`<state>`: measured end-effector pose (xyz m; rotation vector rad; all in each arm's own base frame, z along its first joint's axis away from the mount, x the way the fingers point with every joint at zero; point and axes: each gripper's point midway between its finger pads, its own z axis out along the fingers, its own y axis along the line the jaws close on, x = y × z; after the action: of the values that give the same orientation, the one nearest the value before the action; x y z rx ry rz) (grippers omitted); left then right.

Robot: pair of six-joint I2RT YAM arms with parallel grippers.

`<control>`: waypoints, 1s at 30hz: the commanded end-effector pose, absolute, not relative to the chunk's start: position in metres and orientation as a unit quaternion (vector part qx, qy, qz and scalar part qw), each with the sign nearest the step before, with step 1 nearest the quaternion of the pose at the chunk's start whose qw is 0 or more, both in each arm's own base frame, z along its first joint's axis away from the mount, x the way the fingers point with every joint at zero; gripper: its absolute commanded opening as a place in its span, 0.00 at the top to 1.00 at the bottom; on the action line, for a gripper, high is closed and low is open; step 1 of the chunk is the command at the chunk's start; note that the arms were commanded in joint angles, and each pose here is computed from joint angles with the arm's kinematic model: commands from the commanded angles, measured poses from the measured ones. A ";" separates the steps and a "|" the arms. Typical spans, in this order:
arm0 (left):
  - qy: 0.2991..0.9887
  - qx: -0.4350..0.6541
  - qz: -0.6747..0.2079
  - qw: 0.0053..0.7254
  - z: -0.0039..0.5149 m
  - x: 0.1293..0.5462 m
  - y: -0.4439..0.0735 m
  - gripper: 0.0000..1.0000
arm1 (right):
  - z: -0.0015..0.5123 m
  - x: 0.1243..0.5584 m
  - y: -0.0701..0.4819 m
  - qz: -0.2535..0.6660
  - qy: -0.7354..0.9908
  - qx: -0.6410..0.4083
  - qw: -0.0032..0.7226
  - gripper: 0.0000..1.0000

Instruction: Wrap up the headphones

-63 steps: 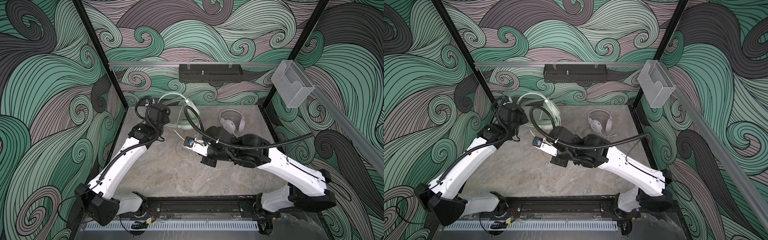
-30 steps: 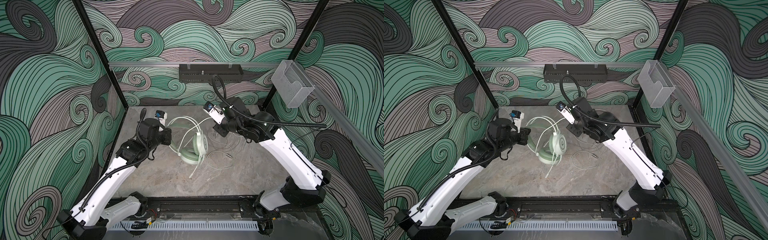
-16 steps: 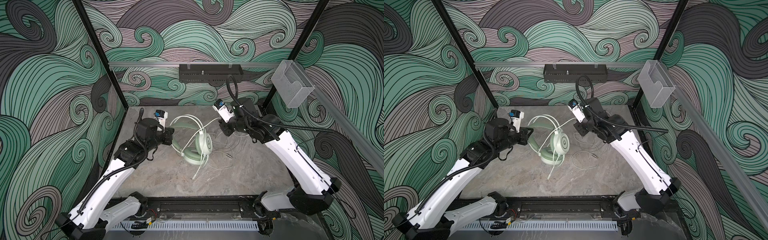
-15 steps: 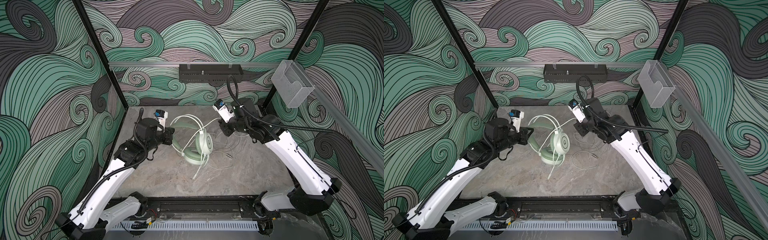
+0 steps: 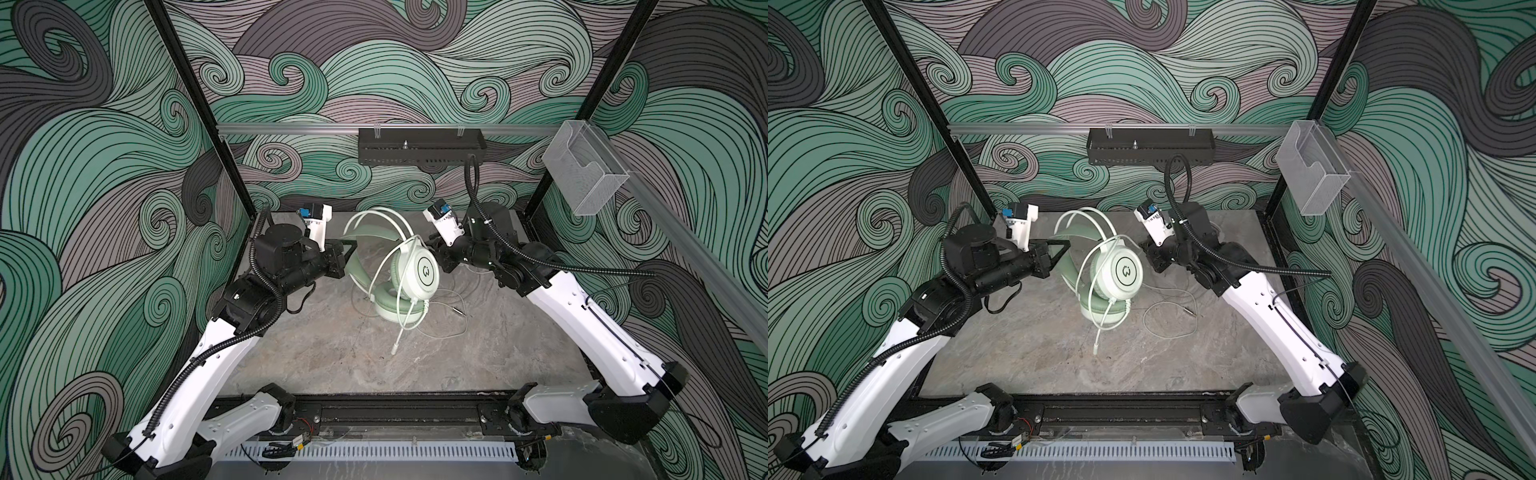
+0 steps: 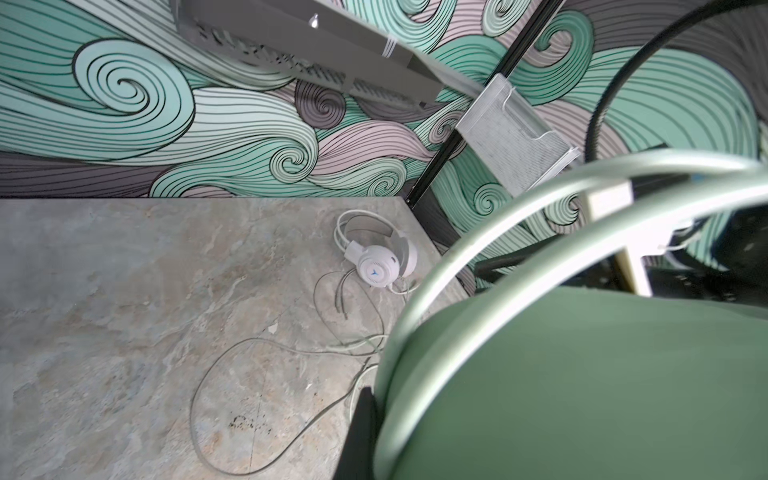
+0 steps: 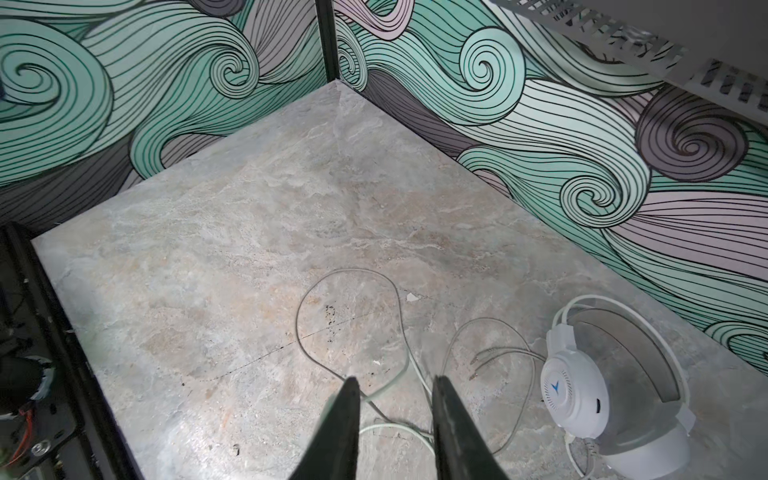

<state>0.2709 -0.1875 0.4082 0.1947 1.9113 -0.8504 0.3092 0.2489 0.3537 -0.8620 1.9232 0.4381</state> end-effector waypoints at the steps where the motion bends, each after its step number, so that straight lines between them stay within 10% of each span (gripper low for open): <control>1: 0.732 0.070 -0.423 0.529 0.471 0.262 -0.195 1.00 | 0.392 0.302 0.267 0.266 0.729 -0.346 0.528 0.63; 16: 0.678 0.020 -0.457 0.575 0.552 0.262 -0.181 1.00 | 0.400 0.289 0.293 0.433 0.658 -0.313 0.531 0.51; 30: 0.674 -0.009 -0.456 0.582 0.575 0.269 -0.176 1.00 | 0.372 0.302 0.245 0.399 0.706 -0.247 0.531 0.33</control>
<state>0.2791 -0.1823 0.5448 0.0151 1.6615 -1.0081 0.2951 0.2673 0.3676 -0.6735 1.6787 0.9871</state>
